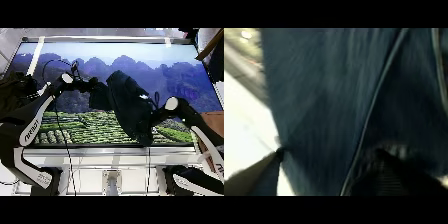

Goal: Fold the clothes and pants, and hang the long-sleeved shirts on hangers.

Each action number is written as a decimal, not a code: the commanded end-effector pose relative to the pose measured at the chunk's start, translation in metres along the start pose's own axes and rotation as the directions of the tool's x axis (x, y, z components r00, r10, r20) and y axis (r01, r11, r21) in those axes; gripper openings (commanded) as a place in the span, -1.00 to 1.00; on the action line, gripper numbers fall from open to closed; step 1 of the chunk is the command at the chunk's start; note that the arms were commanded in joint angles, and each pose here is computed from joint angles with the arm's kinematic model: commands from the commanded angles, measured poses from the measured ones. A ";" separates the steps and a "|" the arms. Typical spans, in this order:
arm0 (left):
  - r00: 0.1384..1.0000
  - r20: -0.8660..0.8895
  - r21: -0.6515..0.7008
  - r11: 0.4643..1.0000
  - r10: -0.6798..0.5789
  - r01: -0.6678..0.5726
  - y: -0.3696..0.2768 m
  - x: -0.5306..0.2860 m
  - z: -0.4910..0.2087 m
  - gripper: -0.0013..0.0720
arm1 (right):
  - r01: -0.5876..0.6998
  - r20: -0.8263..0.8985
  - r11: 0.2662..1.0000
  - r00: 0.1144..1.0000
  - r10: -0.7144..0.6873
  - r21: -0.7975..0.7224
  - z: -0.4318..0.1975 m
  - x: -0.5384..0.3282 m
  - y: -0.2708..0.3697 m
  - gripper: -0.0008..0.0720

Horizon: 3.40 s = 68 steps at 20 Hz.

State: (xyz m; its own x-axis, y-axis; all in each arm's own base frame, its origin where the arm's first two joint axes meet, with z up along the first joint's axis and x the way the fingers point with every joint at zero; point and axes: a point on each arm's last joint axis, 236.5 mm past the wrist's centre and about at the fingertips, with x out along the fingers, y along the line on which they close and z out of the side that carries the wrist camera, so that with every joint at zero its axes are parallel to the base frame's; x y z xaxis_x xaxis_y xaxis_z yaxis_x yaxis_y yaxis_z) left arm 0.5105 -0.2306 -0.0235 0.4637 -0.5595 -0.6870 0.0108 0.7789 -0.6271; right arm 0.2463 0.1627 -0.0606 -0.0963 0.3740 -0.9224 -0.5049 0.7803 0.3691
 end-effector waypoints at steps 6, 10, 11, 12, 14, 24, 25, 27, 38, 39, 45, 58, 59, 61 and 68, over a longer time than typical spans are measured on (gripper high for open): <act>0.975 0.208 0.034 0.995 0.082 -0.092 0.034 -0.126 0.081 -0.94 | 0.133 0.012 0.986 0.991 -0.133 -0.099 0.001 -0.070 0.013 -0.84; 0.872 0.451 0.046 0.971 0.190 -0.236 0.054 -0.282 0.123 -0.94 | 0.369 0.266 0.926 0.904 -0.336 -0.085 -0.003 -0.207 0.030 -0.84; 0.832 0.512 0.042 0.961 0.215 -0.274 0.055 -0.320 0.127 -0.94 | 0.390 0.350 0.918 0.871 -0.344 -0.070 0.000 -0.235 0.040 -0.84; 0.789 0.567 0.039 0.949 0.238 -0.314 0.054 -0.353 0.128 -0.94 | 0.408 0.434 0.911 0.831 -0.349 -0.049 0.004 -0.261 0.050 -0.84; 0.700 0.657 0.025 0.920 0.280 -0.391 0.052 -0.412 0.125 -0.94 | 0.446 0.564 0.895 0.742 -0.363 -0.011 0.014 -0.304 0.061 -0.84; 0.628 0.584 -0.045 0.793 0.514 -0.607 0.103 -0.458 0.075 -0.94 | 0.570 0.486 0.798 0.651 -0.583 0.195 0.054 -0.327 -0.035 -0.84; 0.642 0.559 -0.050 0.794 0.524 -0.605 0.113 -0.448 0.071 -0.94 | 0.564 0.434 0.788 0.663 -0.610 0.246 0.055 -0.320 -0.064 -0.84; 0.666 0.512 -0.057 0.796 0.542 -0.603 0.128 -0.430 0.062 -0.94 | 0.540 0.376 0.777 0.680 -0.630 0.324 0.061 -0.308 -0.113 -0.84; 0.728 0.368 -0.072 0.799 0.578 -0.597 0.161 -0.390 0.023 -0.94 | 0.318 0.225 0.866 0.878 -0.422 0.386 0.073 -0.212 -0.170 0.65; 0.728 0.368 -0.071 0.798 0.578 -0.598 0.161 -0.391 0.023 -0.94 | 0.310 0.182 0.875 0.900 -0.396 0.372 0.054 -0.212 -0.165 0.58; 0.733 0.360 -0.069 0.800 0.577 -0.596 0.159 -0.390 0.020 -0.94 | 0.221 0.394 0.844 0.807 -0.439 0.489 0.026 -0.206 -0.186 0.56; 0.716 0.387 -0.071 0.793 0.581 -0.605 0.161 -0.394 0.027 -0.94 | 0.022 0.595 0.884 0.732 -0.332 0.466 0.125 -0.163 -0.222 -0.84; 0.692 0.432 -0.087 0.791 0.578 -0.606 0.160 -0.402 0.037 -0.94 | 0.048 0.639 0.884 0.673 -0.372 0.464 0.136 -0.197 -0.229 -0.84; 0.619 0.550 -0.189 0.806 0.560 -0.561 0.154 -0.427 0.060 -0.94 | 0.103 0.721 0.890 0.549 -0.424 0.445 0.154 -0.279 -0.232 -0.84; 0.488 0.671 -0.274 0.798 0.558 -0.537 0.123 -0.500 0.044 -0.94 | 0.282 0.717 0.913 0.567 -0.405 0.294 0.092 -0.424 -0.162 -0.84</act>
State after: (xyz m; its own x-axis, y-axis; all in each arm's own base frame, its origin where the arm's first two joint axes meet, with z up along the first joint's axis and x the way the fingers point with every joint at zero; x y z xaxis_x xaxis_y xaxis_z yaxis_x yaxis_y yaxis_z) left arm 0.3428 0.1549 0.2447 0.8321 0.3174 -0.4547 -0.4524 0.8628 -0.2255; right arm 0.4948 -0.0740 0.2572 0.8257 0.2325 -0.5140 -0.1716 0.9715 0.1638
